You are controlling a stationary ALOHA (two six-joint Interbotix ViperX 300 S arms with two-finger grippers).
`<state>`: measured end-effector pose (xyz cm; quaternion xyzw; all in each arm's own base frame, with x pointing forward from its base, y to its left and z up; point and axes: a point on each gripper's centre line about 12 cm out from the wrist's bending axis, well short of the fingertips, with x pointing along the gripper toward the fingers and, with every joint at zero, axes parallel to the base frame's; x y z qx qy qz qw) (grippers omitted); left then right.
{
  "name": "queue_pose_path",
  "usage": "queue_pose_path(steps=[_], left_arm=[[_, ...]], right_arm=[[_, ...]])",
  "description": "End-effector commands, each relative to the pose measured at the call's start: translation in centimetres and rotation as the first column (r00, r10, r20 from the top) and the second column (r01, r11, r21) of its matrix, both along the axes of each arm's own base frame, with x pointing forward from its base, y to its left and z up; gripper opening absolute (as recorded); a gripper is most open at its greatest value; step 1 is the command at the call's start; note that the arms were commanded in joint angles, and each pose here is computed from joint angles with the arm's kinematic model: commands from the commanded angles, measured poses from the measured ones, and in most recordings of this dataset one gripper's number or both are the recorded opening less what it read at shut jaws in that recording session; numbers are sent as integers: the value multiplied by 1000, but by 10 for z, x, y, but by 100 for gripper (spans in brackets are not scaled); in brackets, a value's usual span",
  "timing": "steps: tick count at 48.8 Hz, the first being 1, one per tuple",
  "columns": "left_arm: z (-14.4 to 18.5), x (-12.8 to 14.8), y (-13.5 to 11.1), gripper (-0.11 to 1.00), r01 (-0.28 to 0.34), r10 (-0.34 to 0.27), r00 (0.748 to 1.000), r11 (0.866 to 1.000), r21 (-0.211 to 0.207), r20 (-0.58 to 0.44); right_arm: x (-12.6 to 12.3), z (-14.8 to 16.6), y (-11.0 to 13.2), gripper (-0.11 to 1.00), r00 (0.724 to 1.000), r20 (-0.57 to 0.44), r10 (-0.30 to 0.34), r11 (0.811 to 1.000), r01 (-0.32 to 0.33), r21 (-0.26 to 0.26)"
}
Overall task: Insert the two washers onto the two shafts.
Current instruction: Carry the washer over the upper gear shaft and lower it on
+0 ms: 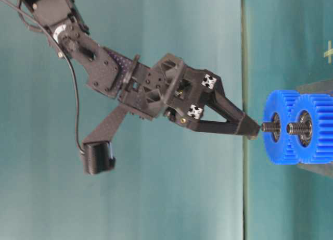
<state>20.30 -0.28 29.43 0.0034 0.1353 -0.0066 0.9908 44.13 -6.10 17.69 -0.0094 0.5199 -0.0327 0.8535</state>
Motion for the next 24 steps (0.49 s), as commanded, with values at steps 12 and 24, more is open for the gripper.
queue_pose_path(steps=[12,24], left_arm=[[2,1,0,1,-2,2,1000,1000,-1,6],[1,1,0,1,-2,2,1000,1000,-1,3]], right_arm=[[4,15,2,32,999,28,17,1000,-17,-11],[5,12,3,32,999,25,20,1000,-20,-10]])
